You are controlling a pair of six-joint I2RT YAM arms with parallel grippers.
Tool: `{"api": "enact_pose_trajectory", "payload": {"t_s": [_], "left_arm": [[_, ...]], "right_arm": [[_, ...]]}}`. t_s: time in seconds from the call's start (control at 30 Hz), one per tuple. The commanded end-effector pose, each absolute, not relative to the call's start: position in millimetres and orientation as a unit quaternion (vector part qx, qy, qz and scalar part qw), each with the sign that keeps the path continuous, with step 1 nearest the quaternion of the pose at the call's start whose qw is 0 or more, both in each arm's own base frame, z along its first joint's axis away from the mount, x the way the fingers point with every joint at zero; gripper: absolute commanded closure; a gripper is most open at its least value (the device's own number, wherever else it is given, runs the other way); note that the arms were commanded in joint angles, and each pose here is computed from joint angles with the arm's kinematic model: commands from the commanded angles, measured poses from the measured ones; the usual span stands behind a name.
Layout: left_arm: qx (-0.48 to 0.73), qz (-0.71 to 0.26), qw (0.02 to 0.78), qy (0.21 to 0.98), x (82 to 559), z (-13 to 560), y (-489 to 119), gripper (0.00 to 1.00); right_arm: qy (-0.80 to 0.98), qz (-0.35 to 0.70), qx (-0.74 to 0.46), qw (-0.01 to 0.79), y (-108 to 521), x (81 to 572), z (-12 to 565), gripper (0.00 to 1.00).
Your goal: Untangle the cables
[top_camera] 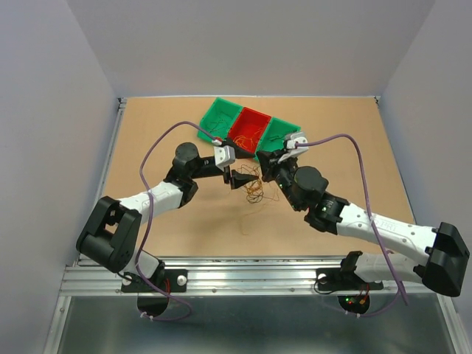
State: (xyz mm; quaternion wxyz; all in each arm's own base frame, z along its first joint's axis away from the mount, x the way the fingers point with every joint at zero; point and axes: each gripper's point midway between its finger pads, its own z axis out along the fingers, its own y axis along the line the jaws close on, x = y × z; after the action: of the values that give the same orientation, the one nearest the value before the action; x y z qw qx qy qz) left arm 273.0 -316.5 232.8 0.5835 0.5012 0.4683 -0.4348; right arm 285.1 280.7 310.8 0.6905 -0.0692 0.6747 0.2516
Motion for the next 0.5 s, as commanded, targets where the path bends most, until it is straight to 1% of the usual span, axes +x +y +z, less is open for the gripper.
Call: {"api": "enact_pose_trajectory", "payload": {"t_s": [0.0, 0.03, 0.07, 0.1, 0.13, 0.17, 0.2, 0.27, 0.33, 0.47], "left_arm": [[0.518, -0.44, 0.61, 0.408, 263.3, 273.6, -319.4, 0.25], [0.52, -0.441, 0.609, 0.407, 262.7, 273.5, -319.6, 0.36], [0.52, -0.441, 0.607, 0.408, 262.4, 272.4, -320.1, 0.42], [0.521, -0.442, 0.605, 0.409, 262.9, 271.4, -320.5, 0.55], [0.521, -0.442, 0.604, 0.411, 262.9, 270.1, -321.0, 0.55], [0.52, -0.44, 0.605, 0.412, 264.4, 271.2, -321.8, 0.71], [0.518, -0.439, 0.605, 0.415, 266.4, 271.1, -322.2, 0.8], [0.518, -0.441, 0.6, 0.422, 269.3, 270.3, -323.8, 0.9], [0.518, -0.446, 0.593, 0.426, 270.4, 270.0, -325.5, 0.92], [0.518, -0.451, 0.586, 0.429, 270.7, 269.0, -326.7, 0.9]], "right_arm": [[0.655, 0.28, -0.086, 0.696, 298.5, 284.9, 327.0, 0.99], [0.658, 0.28, -0.089, 0.693, 302.7, 286.3, 323.6, 1.0], [0.657, 0.282, -0.089, 0.693, 304.0, 286.8, 325.5, 0.99], [0.658, 0.284, -0.09, 0.692, 306.0, 287.4, 324.0, 0.99], [0.658, 0.284, -0.089, 0.692, 306.1, 287.4, 324.8, 0.99], [0.657, 0.286, -0.09, 0.692, 307.1, 287.1, 325.0, 0.99], [0.656, 0.288, -0.091, 0.692, 307.5, 286.8, 325.3, 0.99], [0.654, 0.29, -0.093, 0.692, 308.3, 286.2, 325.4, 0.99], [0.654, 0.29, -0.091, 0.693, 307.8, 286.5, 325.3, 0.99], [0.654, 0.278, -0.097, 0.697, 305.5, 287.5, 323.7, 0.99]]}}
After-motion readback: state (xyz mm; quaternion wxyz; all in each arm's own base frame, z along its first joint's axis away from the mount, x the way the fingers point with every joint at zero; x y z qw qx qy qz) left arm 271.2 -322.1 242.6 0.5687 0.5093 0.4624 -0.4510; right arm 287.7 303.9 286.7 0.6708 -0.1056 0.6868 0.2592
